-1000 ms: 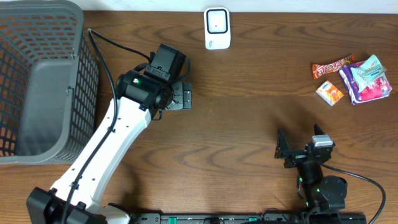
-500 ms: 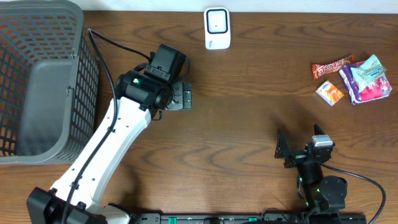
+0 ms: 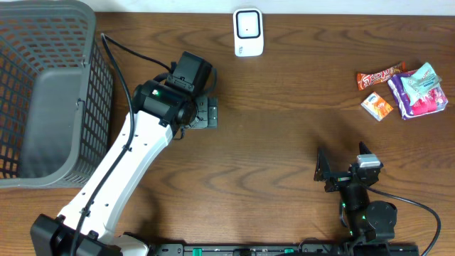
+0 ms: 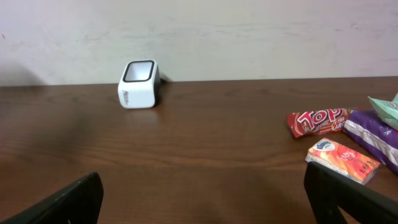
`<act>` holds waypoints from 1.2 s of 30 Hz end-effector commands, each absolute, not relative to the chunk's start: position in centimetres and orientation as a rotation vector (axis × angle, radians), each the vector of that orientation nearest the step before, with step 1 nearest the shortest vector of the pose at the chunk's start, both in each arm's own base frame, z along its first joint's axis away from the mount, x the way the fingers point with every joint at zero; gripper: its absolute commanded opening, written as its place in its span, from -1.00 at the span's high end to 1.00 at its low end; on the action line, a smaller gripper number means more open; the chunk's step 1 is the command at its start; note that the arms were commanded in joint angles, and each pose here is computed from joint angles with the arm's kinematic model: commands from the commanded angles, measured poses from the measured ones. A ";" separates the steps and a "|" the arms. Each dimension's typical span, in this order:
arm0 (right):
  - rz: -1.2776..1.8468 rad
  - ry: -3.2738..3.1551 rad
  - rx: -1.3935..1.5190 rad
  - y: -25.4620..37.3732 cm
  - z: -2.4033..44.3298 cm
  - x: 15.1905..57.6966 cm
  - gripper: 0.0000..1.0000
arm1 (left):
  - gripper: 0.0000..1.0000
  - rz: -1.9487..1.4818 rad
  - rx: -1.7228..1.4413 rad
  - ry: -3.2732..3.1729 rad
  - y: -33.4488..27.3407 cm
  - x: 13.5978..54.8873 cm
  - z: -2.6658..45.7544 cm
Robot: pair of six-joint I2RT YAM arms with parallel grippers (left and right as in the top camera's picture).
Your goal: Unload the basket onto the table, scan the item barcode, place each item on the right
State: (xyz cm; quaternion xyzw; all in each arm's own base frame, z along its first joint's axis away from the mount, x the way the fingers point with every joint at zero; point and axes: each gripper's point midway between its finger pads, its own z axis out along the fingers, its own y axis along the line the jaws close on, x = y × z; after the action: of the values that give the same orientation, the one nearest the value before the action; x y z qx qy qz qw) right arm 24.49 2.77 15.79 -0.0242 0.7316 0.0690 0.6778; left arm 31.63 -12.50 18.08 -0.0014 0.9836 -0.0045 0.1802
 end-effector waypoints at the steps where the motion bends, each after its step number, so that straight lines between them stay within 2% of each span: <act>1: 0.136 1.643 -0.054 2.5 15.7 24.5 -0.99 | -0.96 0.053 0.002 2.816 -11.4 30.5 16.8; 12: 0.135 1.643 -0.055 2.5 15.7 24.5 -0.98 | -0.96 0.068 0.042 2.808 -10.0 28.1 9.4; 17: 0.135 1.643 -0.055 2.5 15.7 24.5 -0.98 | -0.96 -0.013 -0.062 2.688 -8.3 28.3 7.5; 21: 0.135 1.643 -0.055 2.5 15.7 24.5 -0.98 | -0.96 -0.095 -0.178 2.667 -6.0 26.5 6.0; 28: 0.135 1.643 -0.055 2.5 15.7 24.5 -0.98 | -0.95 -0.168 -0.329 2.509 -2.9 24.8 5.8; 36: 0.135 1.643 -0.055 2.5 15.7 24.5 -0.99 | -0.96 -0.223 -0.292 2.235 -2.4 24.1 7.4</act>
State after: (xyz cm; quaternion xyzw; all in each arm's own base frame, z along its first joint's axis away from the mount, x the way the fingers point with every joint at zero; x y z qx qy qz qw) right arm 24.49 2.74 15.78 -0.0239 0.7316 0.0684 0.6779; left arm 24.52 -2.42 7.32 -0.1293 0.9038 -0.0856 0.3988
